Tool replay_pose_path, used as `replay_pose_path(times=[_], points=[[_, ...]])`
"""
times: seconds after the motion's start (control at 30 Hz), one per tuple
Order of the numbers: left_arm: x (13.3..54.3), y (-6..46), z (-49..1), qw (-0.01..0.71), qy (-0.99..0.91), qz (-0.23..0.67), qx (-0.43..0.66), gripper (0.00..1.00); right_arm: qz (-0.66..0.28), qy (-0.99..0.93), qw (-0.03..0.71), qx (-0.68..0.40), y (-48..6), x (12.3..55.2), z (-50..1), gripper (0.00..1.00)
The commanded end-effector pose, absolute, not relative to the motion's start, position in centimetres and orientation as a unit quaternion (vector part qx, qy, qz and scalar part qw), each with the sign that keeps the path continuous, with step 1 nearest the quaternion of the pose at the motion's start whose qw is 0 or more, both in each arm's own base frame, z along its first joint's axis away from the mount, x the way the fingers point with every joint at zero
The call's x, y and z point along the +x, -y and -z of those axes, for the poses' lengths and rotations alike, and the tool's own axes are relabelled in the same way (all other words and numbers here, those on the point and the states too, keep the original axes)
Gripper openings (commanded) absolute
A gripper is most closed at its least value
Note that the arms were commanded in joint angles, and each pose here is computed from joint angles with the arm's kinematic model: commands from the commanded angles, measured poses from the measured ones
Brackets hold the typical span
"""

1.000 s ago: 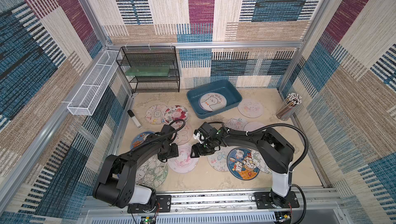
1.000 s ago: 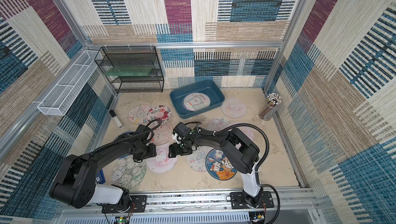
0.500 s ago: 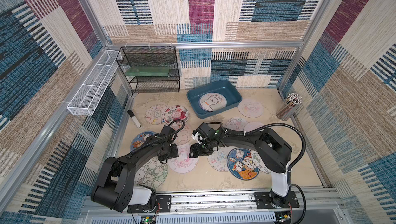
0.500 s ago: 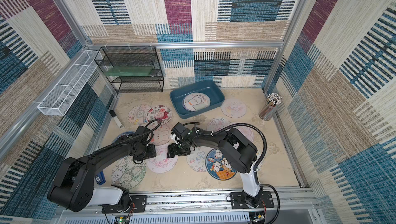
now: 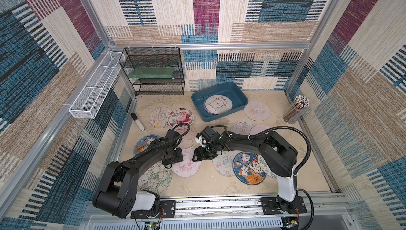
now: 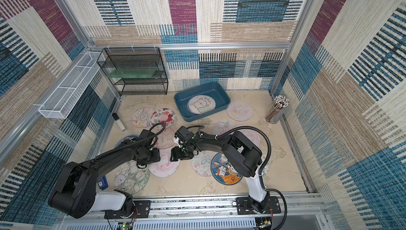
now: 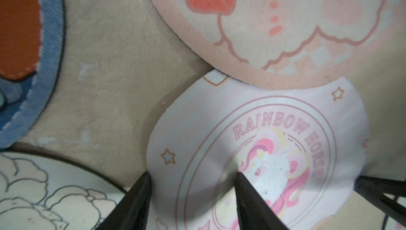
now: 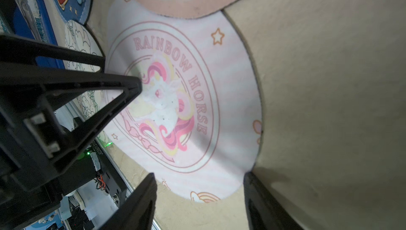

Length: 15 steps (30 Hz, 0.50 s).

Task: Put the coasters into the storage box
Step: Pick up the coaster from the center of the board.

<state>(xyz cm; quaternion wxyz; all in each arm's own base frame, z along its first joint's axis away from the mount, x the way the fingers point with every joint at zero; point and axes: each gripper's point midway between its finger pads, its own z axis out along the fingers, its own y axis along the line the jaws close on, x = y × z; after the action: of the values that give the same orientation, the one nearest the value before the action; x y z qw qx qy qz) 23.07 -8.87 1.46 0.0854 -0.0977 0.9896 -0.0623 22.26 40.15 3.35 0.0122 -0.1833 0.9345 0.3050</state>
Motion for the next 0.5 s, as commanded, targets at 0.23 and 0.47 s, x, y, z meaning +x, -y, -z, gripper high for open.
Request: replay_pose_path(times=[0.23, 0.47], points=[[21.4, 10.6, -0.9, 0.044, -0.987, 0.110, -0.105, 0.49, -0.245, -0.955, -0.008, -0.168, -37.7, 21.6, -0.7, 0.67], [22.0, 10.9, -1.7, 0.054, -0.986, 0.116, -0.105, 0.37, -0.246, -0.955, -0.010, -0.165, -37.8, 21.6, -0.5, 0.67]])
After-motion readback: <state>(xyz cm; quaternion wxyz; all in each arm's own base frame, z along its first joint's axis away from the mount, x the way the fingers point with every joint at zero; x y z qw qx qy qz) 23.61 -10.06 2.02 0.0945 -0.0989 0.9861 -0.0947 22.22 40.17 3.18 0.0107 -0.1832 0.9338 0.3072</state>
